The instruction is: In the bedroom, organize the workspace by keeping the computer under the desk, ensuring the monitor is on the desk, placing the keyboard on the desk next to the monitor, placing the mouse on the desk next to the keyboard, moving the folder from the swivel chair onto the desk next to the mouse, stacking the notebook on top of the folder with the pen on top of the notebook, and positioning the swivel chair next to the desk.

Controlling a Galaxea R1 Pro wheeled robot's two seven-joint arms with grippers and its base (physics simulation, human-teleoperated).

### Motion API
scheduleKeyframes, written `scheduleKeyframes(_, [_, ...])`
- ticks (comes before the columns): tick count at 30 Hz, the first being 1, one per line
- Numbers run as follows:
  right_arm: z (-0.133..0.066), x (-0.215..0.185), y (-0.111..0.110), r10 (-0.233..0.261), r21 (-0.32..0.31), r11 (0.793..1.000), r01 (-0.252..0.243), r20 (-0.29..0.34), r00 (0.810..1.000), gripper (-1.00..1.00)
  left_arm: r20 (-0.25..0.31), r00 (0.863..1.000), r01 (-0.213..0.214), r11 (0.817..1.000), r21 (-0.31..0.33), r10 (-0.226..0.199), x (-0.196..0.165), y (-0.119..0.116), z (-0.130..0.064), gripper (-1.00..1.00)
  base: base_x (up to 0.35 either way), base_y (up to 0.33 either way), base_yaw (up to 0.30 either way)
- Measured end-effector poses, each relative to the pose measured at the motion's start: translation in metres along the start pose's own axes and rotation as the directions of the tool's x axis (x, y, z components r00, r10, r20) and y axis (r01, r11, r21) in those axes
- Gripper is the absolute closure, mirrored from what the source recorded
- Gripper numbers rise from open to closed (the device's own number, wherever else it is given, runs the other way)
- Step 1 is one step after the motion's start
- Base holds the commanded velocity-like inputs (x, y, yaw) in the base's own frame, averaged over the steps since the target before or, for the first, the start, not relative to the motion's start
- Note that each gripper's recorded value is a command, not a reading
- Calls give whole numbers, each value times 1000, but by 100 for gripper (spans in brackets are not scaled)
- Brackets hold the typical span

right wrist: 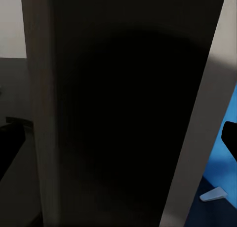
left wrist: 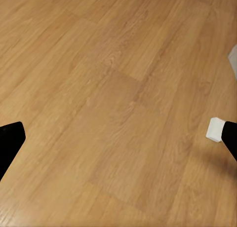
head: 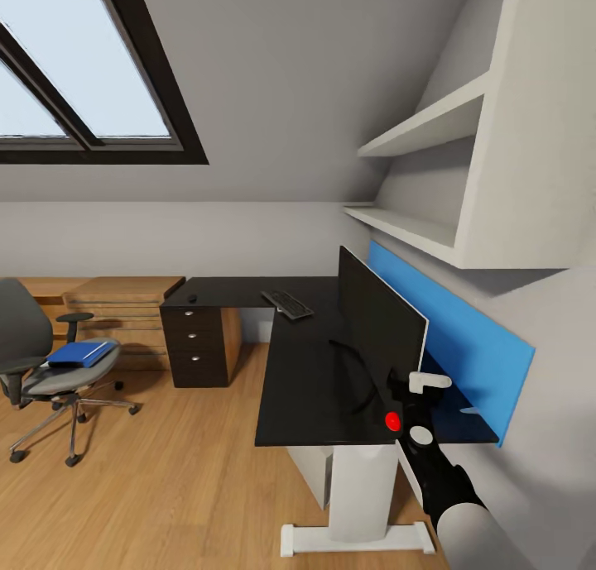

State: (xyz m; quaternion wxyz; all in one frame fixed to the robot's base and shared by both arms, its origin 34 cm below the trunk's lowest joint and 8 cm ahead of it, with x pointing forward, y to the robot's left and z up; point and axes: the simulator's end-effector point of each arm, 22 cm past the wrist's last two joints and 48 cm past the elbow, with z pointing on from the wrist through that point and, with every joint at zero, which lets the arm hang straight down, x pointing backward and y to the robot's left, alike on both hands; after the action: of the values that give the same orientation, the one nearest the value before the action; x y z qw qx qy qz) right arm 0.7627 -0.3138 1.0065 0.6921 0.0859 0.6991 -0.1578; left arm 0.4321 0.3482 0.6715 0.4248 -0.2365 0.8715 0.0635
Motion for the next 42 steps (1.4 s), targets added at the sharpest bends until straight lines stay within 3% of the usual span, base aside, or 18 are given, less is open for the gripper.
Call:
scheduleKeyframes(15, [0, 0, 0, 1, 1, 1000, -1, 0, 1000, -100, 0, 1000, 0, 1000, -1, 0, 0, 0, 0, -100, -23, 0, 0])
scheduleKeyframes(42, [-1, 7, 5, -1, -9, 1000, 1, -15, 1000, -100, -1, 1000, 1, 1000, -1, -1, 0, 0, 0, -100, -314, 0, 0])
